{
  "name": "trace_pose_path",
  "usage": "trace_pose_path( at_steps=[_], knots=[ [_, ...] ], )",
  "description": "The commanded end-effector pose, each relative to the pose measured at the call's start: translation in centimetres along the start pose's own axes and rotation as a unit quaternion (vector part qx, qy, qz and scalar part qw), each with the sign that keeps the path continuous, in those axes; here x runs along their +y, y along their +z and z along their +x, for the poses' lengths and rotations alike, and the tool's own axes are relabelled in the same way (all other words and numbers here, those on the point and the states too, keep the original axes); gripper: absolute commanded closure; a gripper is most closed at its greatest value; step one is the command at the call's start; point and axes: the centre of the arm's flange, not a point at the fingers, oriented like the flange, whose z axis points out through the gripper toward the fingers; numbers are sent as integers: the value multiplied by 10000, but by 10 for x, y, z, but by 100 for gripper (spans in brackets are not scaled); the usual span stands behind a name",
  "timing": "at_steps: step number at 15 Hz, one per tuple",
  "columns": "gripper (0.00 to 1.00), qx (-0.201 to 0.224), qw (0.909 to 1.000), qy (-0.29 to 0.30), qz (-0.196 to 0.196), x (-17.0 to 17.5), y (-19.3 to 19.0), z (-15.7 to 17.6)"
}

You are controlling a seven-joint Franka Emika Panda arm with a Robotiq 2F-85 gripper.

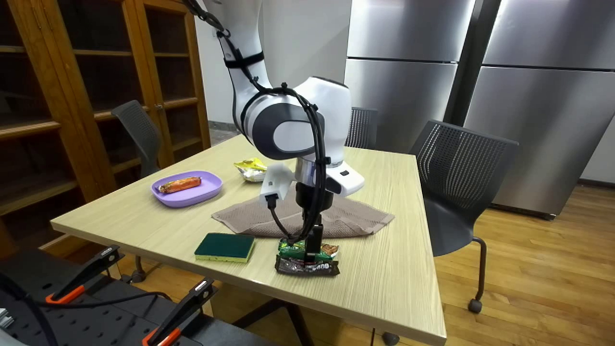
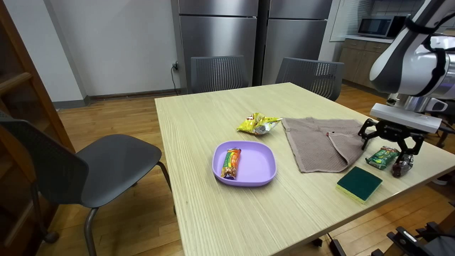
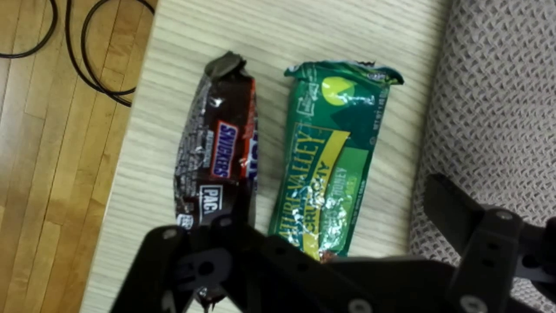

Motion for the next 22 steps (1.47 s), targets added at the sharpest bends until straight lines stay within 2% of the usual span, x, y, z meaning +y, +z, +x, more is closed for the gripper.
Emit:
trace_pose_path(
  at_steps=[1,14,22],
  knots=[
    [0,-55,9999,138,42,-8,3,4],
    [0,-69,9999,120,70,-25,7,5],
    [0,-81,9998,142,87,-17,4,5]
  ],
)
